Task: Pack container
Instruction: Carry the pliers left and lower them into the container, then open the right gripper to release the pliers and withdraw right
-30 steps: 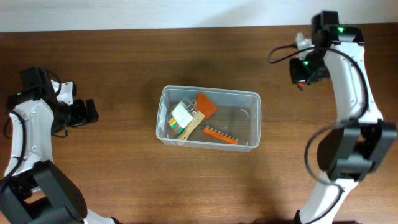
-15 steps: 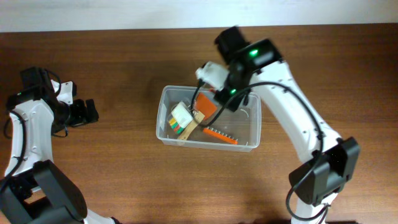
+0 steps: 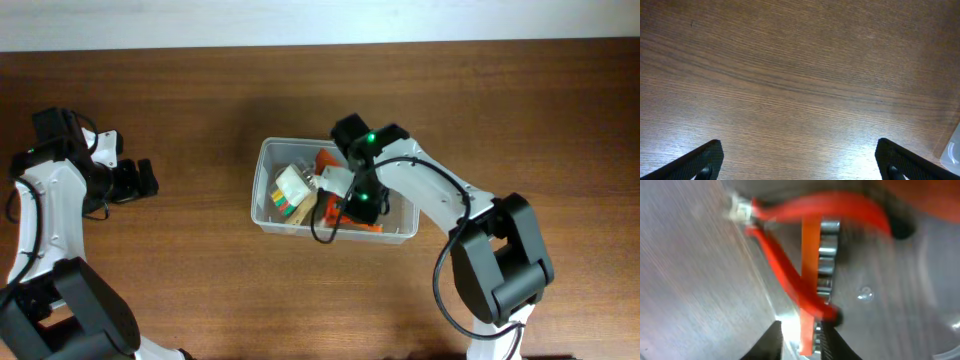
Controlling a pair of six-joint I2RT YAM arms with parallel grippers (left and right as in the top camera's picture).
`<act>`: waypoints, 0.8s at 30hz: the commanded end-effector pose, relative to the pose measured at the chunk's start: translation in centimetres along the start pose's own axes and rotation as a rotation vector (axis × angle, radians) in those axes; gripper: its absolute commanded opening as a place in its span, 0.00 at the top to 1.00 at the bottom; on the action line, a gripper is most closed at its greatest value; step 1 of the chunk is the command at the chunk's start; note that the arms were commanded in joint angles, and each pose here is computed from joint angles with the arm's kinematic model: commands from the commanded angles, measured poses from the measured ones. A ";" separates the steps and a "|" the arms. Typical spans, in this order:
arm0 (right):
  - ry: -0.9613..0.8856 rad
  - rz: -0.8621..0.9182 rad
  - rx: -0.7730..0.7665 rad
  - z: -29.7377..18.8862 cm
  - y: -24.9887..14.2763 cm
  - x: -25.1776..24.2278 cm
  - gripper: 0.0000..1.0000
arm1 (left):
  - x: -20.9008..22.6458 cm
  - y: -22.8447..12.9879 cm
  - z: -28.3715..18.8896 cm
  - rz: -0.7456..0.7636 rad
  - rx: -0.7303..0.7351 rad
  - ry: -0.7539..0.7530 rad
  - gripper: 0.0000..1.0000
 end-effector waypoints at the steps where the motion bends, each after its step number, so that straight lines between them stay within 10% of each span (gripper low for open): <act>1: 0.001 -0.003 -0.021 -0.1 0.2 -0.2 0.71 | -0.1 -0.1 -0.5 -0.006 -0.013 -0.005 0.01; 13: -0.202 0.131 -0.179 -10.7 3.4 -4.0 0.55 | -3.1 0.7 -2.6 0.144 -0.086 0.072 0.01; 19: -0.310 0.408 -0.354 -18.1 0.9 -9.3 0.28 | -7.7 0.8 -5.6 0.285 -0.191 0.046 0.01; 21: -0.349 0.531 -0.404 -20.2 -1.6 -11.8 0.01 | -9.7 0.6 -5.9 0.336 -0.203 0.010 0.01; 24: -0.381 0.649 -0.433 -21.7 -5.0 -14.3 0.01 | -12.4 0.4 -5.9 0.434 -0.219 -0.067 0.01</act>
Point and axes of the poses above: each gripper's point midway between its finger pads, its own z axis out along the fingers, its own x axis along the line the jaws close on, y = z × x, the point moved 6 cm from there along -z, back along the fingers, and after that the axes turned 1 degree about z, right-handed, at the moved point
